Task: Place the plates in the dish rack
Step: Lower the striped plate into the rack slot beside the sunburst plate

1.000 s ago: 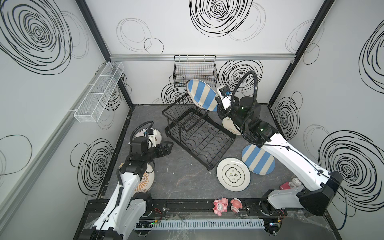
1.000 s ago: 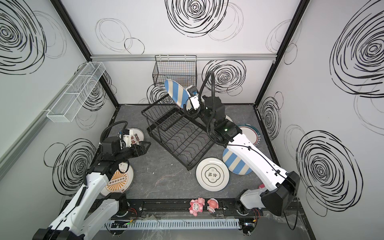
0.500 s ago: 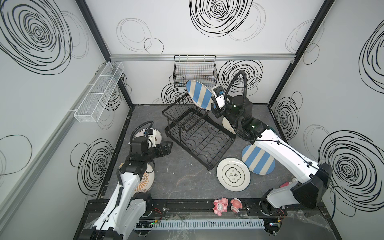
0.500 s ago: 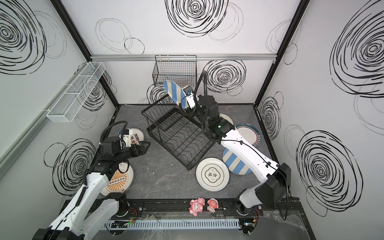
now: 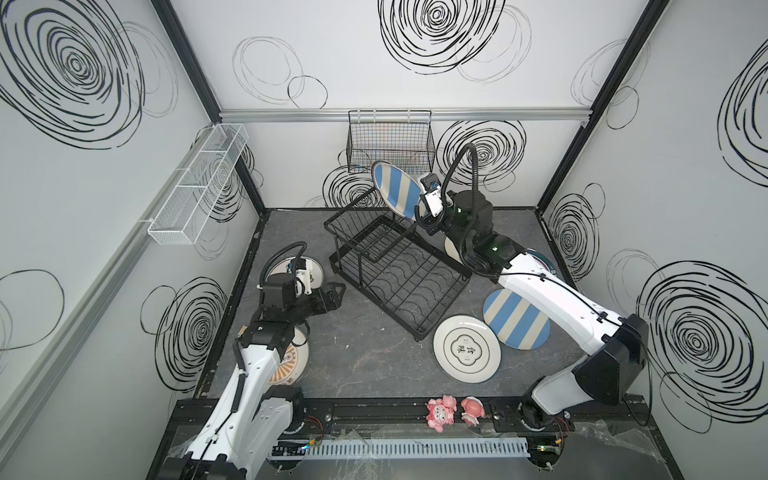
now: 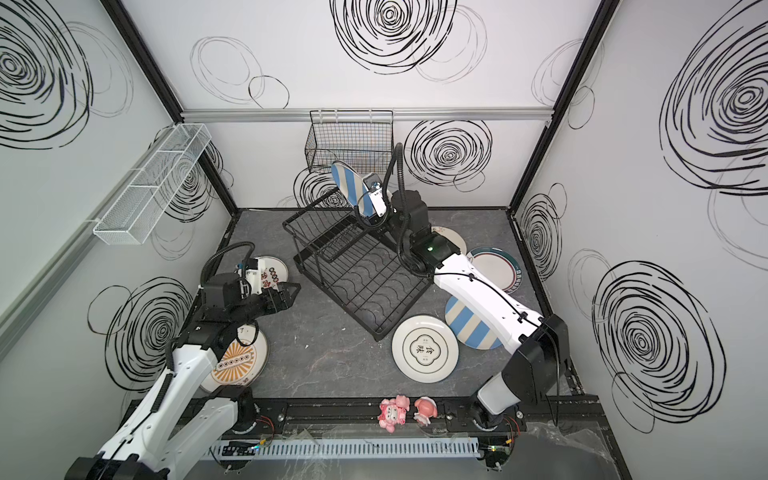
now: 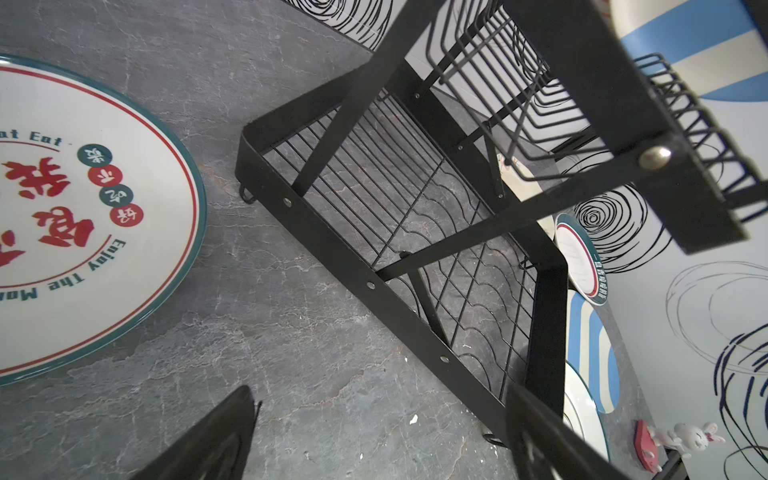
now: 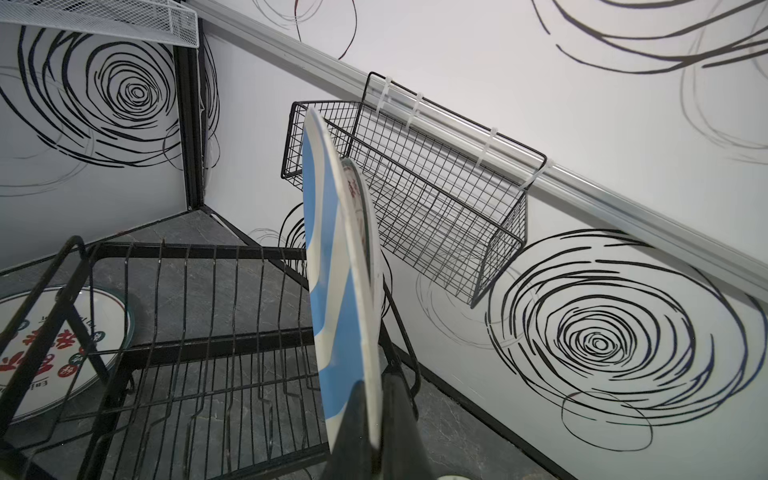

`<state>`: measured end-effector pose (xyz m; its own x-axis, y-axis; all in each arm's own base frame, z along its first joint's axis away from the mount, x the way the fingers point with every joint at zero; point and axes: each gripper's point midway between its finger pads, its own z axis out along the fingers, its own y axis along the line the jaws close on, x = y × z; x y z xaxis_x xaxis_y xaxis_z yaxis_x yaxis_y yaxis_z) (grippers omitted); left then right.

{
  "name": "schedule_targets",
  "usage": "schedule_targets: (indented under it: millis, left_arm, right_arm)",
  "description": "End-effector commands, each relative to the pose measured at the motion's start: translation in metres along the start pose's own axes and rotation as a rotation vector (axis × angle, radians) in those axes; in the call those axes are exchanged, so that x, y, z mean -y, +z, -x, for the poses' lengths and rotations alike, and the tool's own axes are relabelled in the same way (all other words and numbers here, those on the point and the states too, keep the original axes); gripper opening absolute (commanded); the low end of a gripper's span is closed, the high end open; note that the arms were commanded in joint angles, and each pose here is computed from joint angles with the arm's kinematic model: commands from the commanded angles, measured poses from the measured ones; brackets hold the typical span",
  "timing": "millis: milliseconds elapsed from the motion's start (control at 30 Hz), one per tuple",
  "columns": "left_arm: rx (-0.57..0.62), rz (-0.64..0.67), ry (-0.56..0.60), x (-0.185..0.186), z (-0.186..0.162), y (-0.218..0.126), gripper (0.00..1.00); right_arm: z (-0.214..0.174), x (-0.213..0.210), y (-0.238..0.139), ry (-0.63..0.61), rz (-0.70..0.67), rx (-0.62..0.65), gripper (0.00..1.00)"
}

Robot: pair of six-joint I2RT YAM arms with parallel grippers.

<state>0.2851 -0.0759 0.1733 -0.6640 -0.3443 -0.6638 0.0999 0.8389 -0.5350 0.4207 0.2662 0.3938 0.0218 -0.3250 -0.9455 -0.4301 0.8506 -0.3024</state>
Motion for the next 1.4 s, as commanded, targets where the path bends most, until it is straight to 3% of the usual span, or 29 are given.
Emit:
schedule_targets:
  millis: [0, 1167, 1367]
  left_arm:
    - [0.013, 0.003, 0.029, 0.0, 0.002, 0.001, 0.96]
    - [0.014, 0.025, 0.017, -0.004, 0.003, 0.001, 0.96]
    - [0.007, 0.092, -0.004, -0.016, 0.001, 0.003, 0.96]
  right_arm:
    - [0.042, 0.019, -0.005, 0.026, -0.058, 0.129, 0.0]
    - [0.008, 0.014, 0.047, 0.066, -0.052, 0.047, 0.0]
    - [-0.001, 0.015, 0.054, 0.081, -0.052, 0.027, 0.0]
